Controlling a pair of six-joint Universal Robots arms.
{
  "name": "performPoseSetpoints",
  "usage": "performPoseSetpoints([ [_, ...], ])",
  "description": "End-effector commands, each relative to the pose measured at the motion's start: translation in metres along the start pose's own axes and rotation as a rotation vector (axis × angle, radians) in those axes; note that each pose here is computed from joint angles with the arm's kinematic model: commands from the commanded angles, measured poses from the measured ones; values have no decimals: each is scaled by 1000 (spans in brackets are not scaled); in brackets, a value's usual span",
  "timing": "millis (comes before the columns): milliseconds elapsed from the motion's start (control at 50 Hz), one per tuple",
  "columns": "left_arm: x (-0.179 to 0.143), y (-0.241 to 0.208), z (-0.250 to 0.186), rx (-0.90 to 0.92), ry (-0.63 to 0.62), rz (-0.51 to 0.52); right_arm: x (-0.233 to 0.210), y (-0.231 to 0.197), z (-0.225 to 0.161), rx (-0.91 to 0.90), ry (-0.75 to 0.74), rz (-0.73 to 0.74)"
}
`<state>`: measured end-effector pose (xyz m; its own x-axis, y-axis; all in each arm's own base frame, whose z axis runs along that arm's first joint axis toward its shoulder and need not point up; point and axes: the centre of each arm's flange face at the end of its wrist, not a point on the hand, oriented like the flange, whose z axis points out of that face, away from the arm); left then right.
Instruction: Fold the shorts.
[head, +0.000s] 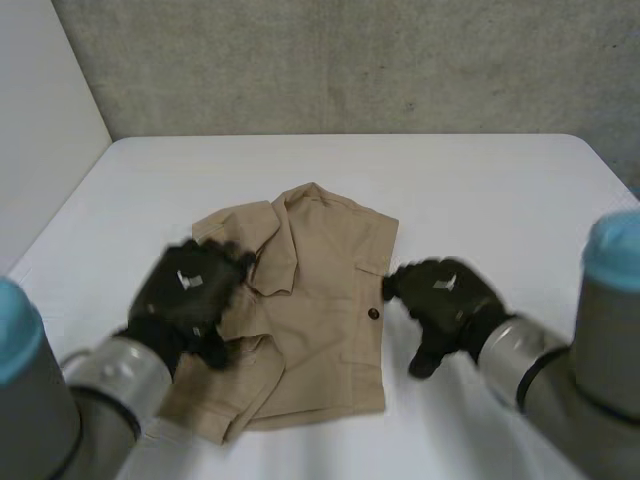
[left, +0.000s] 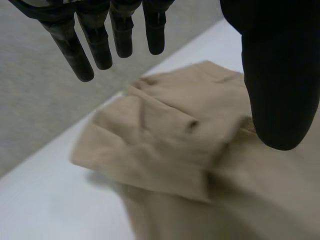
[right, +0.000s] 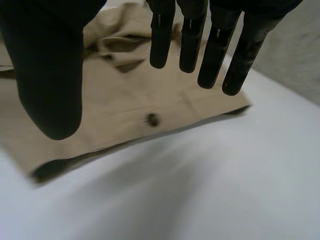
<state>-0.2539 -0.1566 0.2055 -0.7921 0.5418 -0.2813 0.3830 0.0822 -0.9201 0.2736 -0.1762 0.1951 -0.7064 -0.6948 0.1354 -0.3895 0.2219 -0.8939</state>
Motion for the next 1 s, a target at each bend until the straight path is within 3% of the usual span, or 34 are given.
performPoseSetpoints([
  [20, 16, 21, -7, -66, 41, 11, -28, 31, 7, -7, -74, 18],
  [240, 23, 50, 11, -172, 35, 24, -48, 52, 18, 0, -115, -22],
  [540, 12, 47, 25, -130, -51, 24, -45, 64, 34, 19, -58, -87],
  [900, -43, 52, 54, -170, -225, -23, -35, 58, 36, 42, 31, -111],
  [1000, -73, 55, 65, -185, -313, -38, -29, 45, 30, 76, 55, -112],
])
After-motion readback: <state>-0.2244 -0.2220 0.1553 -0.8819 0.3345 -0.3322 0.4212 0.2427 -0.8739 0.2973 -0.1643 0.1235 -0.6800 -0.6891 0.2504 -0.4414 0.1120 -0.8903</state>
